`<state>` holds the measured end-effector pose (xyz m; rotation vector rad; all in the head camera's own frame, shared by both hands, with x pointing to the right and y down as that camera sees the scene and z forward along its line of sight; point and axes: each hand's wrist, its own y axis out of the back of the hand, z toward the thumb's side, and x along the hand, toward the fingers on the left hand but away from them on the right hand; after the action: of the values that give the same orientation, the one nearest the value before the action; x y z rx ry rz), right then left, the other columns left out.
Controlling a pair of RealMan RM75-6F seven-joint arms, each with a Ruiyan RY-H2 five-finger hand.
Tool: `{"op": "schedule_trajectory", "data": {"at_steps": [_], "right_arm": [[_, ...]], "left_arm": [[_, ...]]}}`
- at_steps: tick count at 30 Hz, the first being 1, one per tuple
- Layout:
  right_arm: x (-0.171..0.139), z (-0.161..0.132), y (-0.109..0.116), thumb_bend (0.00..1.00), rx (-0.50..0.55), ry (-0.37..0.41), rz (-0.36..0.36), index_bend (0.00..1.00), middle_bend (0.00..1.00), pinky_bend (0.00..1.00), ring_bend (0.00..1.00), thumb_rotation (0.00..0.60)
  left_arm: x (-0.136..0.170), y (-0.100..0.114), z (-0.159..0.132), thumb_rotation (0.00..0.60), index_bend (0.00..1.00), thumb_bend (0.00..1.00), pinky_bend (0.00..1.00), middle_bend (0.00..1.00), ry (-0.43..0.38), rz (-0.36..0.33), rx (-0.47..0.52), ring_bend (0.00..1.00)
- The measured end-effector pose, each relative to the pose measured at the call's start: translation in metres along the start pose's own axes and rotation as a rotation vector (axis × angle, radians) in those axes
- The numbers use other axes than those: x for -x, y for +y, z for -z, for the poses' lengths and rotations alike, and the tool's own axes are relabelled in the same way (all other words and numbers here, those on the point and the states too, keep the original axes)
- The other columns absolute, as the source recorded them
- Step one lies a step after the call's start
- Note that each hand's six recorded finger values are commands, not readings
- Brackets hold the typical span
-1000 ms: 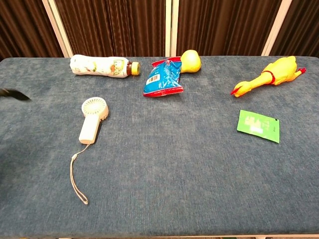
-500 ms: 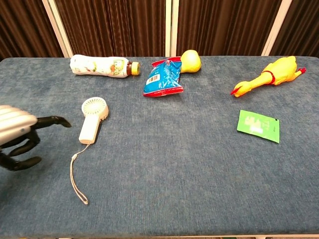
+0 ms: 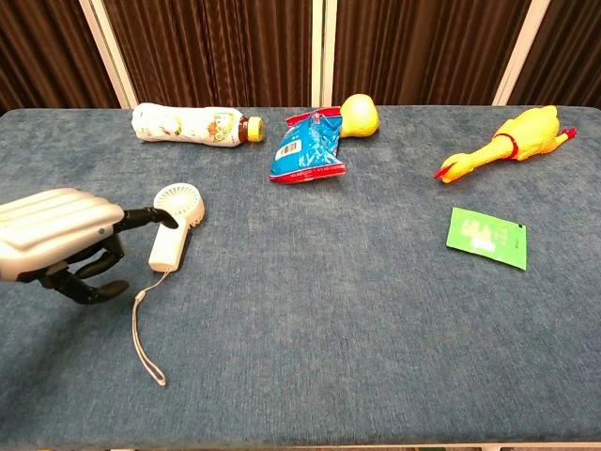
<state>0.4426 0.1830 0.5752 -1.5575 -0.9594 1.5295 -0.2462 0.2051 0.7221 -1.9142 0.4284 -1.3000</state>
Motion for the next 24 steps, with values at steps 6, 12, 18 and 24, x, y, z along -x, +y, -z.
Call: {"op": "schedule_trajectory", "data": {"at_steps": [6,12,18,24], "right_arm": [[0.000,0.002,0.000,0.37,-0.004,-0.006,-0.002,0.00,0.00,0.00,0.00,0.600],[0.002,0.005,-0.006,0.37,-0.008,-0.015,-0.022,0.00,0.00,0.00,0.00,0.600],[0.003,0.006,-0.008,0.37,-0.011,-0.019,-0.030,0.00,0.00,0.00,0.00,0.600],[0.004,0.007,-0.011,0.37,-0.013,-0.024,-0.035,0.00,0.00,0.00,0.00,0.600]], "left_arm": [[-0.008,0.000,0.003,0.600,0.15,0.37,0.87,0.84,0.015,0.012,-0.003,0.86],[-0.011,0.005,0.006,0.600,0.15,0.37,0.87,0.84,0.028,0.000,-0.008,0.86],[-0.012,0.005,0.010,0.600,0.15,0.38,0.86,0.85,0.040,0.010,-0.014,0.86],[-0.012,0.003,0.011,0.600,0.15,0.38,0.86,0.85,0.044,0.029,-0.017,0.86]]}}
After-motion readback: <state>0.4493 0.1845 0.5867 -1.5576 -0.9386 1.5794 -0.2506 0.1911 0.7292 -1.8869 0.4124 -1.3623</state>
